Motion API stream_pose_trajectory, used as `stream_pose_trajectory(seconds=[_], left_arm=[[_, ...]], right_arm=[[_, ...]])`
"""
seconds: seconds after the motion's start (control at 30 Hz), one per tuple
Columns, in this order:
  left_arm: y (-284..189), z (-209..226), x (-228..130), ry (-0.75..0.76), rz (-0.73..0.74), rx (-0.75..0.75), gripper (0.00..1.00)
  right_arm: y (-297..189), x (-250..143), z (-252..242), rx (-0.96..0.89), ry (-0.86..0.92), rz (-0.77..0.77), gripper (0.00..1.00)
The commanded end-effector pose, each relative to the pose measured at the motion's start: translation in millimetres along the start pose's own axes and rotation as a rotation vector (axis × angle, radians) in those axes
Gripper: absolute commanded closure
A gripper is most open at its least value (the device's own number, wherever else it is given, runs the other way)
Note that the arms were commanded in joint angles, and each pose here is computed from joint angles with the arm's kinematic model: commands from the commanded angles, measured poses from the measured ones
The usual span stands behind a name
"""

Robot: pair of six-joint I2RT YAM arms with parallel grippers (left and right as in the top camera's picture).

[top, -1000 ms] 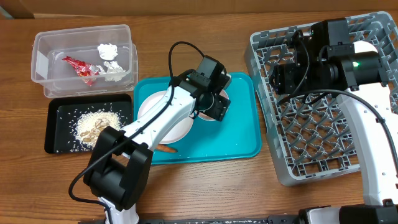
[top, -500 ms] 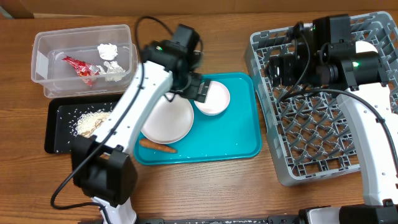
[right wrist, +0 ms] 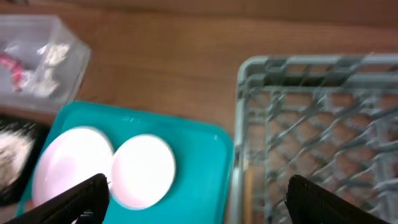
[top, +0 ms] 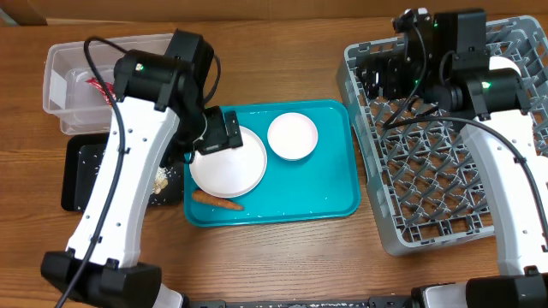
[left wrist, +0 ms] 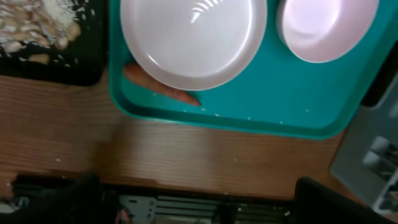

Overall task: Sort waste into correct bins and load items into the dishwasher
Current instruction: 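Retract the left gripper and move the right gripper to the pink bowl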

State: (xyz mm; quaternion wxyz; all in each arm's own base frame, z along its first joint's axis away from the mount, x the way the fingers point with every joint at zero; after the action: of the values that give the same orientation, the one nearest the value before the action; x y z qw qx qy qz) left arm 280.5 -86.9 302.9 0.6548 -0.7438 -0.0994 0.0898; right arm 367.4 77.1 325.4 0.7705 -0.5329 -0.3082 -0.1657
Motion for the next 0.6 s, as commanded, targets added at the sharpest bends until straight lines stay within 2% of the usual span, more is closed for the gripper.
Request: stream_pose_trajectory(seconds=[0.0,0.13,0.2,0.3,0.47,0.57], left_arm=[[-14,-8,-4,-0.023,-0.045,-0.09,0.0],[-17,4,19,-0.043,-0.218,0.032,0.0],[-17,3,22,-0.044,-0.231,0.032,0.0],[-17,2,22,-0.043,-0.227,0.023,0.0],[-18,1,26,-0.034,-0.257,0.026,0.0],[-18,2,26,-0.035,-0.258,0.032,0.0]], right_arm=[[8,-9,17,0.176,0.039,0.056,0.07],[25,-24,26,0.202,0.058,0.147,0.07],[33,-34,35,0.219,0.122,0.218,0.07],[49,-48,54,0.226,0.098,0.306,0.07],[94,-64,68,0.074,-0.002,0.375,0.09],[121,-77,56,-0.1,0.056,0.426,0.11]])
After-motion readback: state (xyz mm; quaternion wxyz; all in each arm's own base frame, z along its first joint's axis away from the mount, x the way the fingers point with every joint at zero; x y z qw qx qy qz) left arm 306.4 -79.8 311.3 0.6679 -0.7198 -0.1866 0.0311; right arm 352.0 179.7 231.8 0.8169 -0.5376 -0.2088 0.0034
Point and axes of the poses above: each gripper's point midway between its finger pads, its own y axis out along the fingers, its own z axis along the line the jaws close on, x = y × z, the point moved 7 cm from there along -y, back along the fingers
